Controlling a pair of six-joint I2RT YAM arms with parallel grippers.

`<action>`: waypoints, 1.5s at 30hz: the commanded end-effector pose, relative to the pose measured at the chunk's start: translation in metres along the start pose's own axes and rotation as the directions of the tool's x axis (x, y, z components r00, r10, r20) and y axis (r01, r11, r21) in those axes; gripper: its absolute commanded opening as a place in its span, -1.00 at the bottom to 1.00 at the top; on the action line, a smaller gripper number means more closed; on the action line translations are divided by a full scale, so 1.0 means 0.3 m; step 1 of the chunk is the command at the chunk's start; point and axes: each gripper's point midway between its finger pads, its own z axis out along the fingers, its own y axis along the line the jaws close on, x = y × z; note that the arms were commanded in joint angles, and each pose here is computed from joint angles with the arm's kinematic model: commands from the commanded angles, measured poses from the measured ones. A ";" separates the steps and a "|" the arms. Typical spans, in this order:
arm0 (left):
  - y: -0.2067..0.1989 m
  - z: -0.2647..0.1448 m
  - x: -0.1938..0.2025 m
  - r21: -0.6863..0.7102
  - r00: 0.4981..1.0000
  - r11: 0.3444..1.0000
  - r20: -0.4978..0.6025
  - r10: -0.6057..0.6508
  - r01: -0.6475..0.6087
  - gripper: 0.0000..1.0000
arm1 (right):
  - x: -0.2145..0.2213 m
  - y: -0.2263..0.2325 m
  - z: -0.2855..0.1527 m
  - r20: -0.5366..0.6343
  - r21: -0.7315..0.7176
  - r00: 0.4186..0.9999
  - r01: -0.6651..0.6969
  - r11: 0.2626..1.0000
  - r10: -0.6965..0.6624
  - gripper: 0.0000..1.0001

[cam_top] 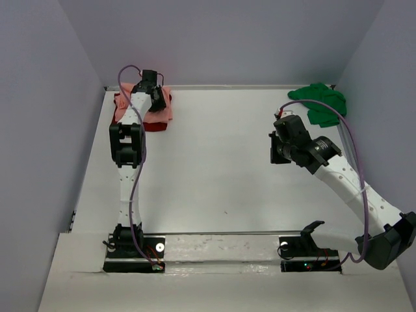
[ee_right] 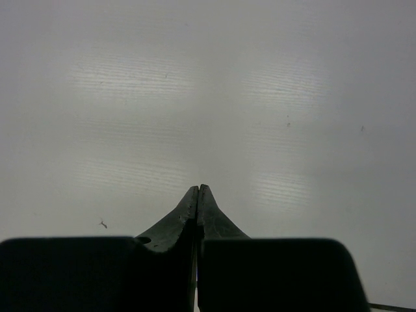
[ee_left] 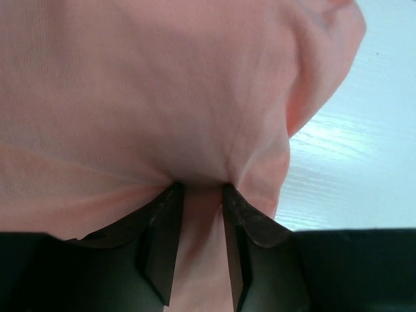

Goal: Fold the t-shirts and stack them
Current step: Put the neatly folded tshirt into the corner of the board with the left arm

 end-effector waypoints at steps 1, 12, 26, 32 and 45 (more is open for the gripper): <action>0.008 -0.167 -0.118 -0.032 0.993 0.999 0.119 -0.021 0.025 -0.03 | -0.016 0.026 0.000 0.031 -0.035 0.999 -0.017 0.999 0.018 -1.00; 0.003 -0.478 -0.362 -0.031 0.926 0.997 0.373 -0.057 0.074 0.04 | 0.009 0.039 0.036 0.003 -0.046 1.000 -0.008 0.999 0.008 -1.00; 0.113 -0.410 -0.367 -0.073 0.945 0.992 0.319 -0.076 0.105 -1.00 | -0.020 0.013 -0.032 0.047 -0.033 0.999 -0.015 0.999 0.017 -1.00; 0.254 -0.380 -0.384 -0.111 0.943 0.982 0.314 -0.110 0.152 -1.00 | -0.013 0.007 -0.045 0.047 -0.035 0.999 -0.017 0.999 0.019 -1.00; 0.452 -0.169 -0.306 -0.156 0.963 0.969 0.221 -0.153 0.189 -1.00 | -0.028 0.008 -0.038 0.036 -0.017 0.999 -0.016 1.000 0.017 -1.00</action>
